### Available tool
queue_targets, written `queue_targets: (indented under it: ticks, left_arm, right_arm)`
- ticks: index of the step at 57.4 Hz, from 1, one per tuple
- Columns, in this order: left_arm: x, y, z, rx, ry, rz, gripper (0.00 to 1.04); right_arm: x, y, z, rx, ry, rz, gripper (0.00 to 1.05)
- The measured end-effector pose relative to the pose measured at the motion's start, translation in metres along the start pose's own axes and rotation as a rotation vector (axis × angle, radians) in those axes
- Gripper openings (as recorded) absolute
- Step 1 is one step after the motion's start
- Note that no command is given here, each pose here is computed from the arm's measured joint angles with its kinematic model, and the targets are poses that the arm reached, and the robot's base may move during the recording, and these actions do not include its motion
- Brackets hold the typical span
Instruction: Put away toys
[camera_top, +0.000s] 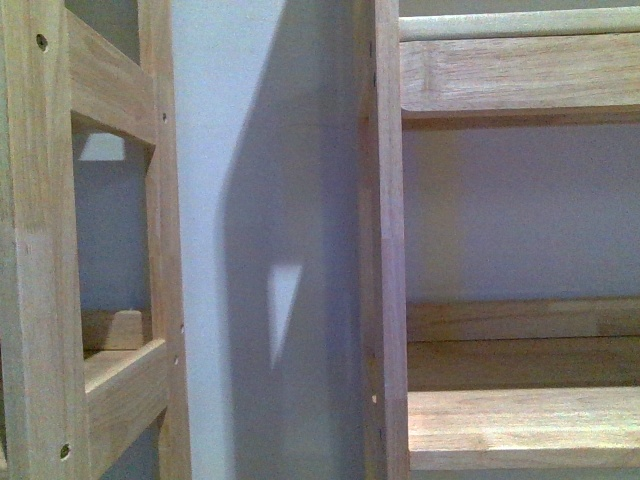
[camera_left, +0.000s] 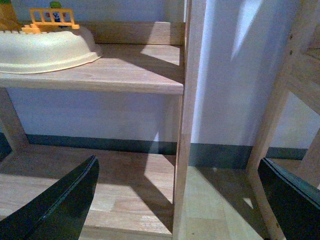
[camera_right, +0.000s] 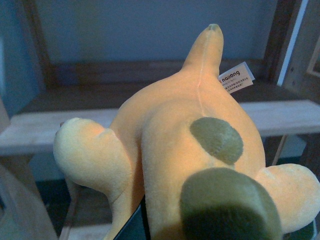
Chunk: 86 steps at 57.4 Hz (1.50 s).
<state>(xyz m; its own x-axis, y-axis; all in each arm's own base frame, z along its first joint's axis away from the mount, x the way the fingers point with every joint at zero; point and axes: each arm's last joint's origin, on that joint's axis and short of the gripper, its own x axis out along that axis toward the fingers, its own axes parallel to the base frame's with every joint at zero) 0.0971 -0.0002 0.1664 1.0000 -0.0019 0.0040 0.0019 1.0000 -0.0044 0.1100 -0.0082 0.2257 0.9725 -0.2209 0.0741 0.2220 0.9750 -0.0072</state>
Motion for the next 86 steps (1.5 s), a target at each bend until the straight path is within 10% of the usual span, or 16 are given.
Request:
queue_targets:
  ticks: [41,66,86]
  left_arm:
    - [0.0,0.0,0.0,0.0,0.0,0.0,0.99]
    - [0.0,0.0,0.0,0.0,0.0,0.0,0.99]
    - [0.0,0.0,0.0,0.0,0.0,0.0,0.99]
  right_arm:
    - [0.012,-0.002,0.256,-0.093,-0.444,-0.002,0.11]
    - [0.075,-0.04,0.305,0.03,-0.487,0.138,0.11]
    - [0.158,-0.014,0.309,0.14,-0.402,0.293,0.11]
